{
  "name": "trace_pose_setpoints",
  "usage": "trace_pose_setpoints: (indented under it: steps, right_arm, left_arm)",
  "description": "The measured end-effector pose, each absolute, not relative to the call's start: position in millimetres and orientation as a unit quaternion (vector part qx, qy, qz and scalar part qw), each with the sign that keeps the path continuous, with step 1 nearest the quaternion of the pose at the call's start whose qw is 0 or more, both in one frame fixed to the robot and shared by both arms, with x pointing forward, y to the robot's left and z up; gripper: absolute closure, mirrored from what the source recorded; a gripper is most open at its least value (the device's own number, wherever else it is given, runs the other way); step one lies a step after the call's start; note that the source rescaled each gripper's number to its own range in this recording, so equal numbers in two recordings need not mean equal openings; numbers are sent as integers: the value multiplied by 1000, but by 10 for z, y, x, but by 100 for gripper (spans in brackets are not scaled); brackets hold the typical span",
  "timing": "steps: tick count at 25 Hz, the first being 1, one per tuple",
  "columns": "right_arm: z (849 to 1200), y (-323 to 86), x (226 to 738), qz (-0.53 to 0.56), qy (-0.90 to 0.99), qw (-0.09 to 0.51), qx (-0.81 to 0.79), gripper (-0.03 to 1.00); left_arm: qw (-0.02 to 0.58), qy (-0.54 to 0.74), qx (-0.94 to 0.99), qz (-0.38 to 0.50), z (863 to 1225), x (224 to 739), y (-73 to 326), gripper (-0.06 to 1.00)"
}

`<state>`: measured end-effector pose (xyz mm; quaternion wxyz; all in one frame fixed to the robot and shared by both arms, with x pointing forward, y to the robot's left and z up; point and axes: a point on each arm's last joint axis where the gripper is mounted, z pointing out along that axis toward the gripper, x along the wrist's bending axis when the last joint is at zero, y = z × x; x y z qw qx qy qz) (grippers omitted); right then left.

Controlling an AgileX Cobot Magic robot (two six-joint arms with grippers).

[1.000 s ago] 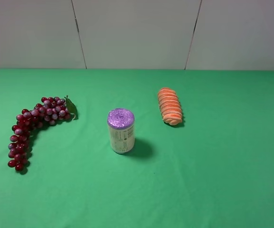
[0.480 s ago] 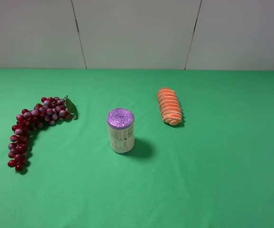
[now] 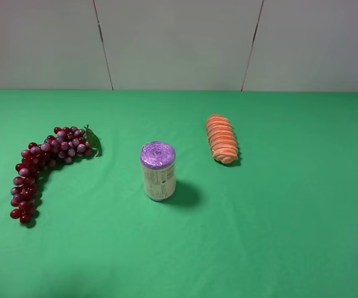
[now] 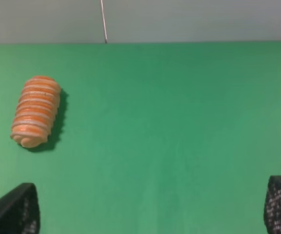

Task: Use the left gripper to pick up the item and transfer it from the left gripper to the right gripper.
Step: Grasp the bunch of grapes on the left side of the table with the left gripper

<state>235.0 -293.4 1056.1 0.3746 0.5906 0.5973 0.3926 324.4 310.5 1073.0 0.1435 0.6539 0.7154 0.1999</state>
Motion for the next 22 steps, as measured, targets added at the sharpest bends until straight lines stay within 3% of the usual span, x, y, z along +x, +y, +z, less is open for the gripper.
trace_pose_setpoints:
  steps: [12,22]
  right_arm:
    - [10561,-2934,2350,393,597,375,591,-3]
    - [10561,-2934,2350,393,597,375,591,-3]
  left_arm:
    - [102,696,699,126,10384,3921,2947,-6]
    - [55,707,702,70,9869,4407,2808,-6]
